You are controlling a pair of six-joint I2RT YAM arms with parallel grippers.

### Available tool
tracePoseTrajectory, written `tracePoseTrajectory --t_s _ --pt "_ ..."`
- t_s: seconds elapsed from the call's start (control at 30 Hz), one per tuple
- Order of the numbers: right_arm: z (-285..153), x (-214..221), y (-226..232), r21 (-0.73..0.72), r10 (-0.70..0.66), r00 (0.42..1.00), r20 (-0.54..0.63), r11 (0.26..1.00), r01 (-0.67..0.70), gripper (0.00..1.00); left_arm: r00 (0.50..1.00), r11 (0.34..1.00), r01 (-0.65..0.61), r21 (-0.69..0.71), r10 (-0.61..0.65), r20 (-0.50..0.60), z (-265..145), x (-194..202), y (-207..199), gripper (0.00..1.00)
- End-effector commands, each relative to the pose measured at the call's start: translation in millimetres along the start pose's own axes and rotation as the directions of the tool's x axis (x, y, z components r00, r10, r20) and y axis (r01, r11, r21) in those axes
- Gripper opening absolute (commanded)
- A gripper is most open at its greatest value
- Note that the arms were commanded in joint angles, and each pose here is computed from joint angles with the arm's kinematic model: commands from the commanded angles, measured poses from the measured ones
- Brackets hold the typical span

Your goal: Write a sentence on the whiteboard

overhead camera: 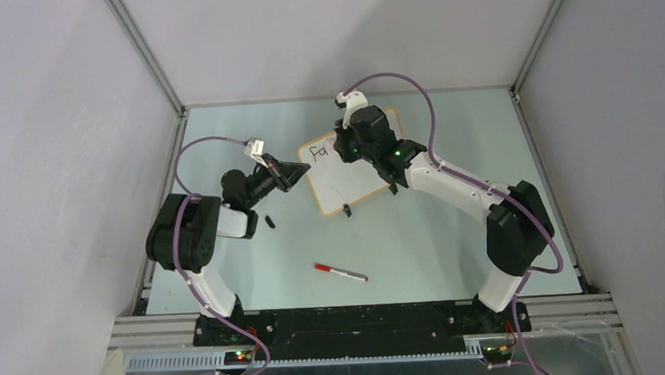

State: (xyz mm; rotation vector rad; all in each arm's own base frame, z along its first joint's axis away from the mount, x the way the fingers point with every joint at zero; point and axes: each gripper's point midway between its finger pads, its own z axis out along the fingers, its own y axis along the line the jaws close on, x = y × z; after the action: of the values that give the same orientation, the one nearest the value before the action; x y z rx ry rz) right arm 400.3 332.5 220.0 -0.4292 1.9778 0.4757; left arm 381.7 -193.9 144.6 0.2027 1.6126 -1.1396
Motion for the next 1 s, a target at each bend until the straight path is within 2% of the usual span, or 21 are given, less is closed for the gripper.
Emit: tracePoseTrajectory --t_s 0.0,0.5,0.77,0.97 --pt "2.1 -17.8 -2.4 0.016 0.015 0.999 0.038 1.0 -0.015 0.0 0.995 0.995 -0.101 0.005 0.101 0.01 1.7 -5.9 -2.5 0.0" --pt "-2.2 -17.3 -5.9 0.029 0.013 1.0 0.028 0.999 -0.014 0.0 0.995 0.995 -0.102 0.006 0.102 0.01 1.7 -5.9 -2.4 0.0" --pt "-25.3 -25.2 6.1 -0.003 -0.022 0.995 0.092 1.0 0.022 0.0 0.995 0.995 -0.103 0.009 0.103 0.009 1.8 -5.4 -3.4 0.0" --pt "-24.7 -19.4 8.0 -0.015 -0.018 0.996 0.084 1.0 0.019 0.0 0.995 0.995 -0.102 0.008 0.102 0.008 1.5 -5.0 -3.0 0.0"
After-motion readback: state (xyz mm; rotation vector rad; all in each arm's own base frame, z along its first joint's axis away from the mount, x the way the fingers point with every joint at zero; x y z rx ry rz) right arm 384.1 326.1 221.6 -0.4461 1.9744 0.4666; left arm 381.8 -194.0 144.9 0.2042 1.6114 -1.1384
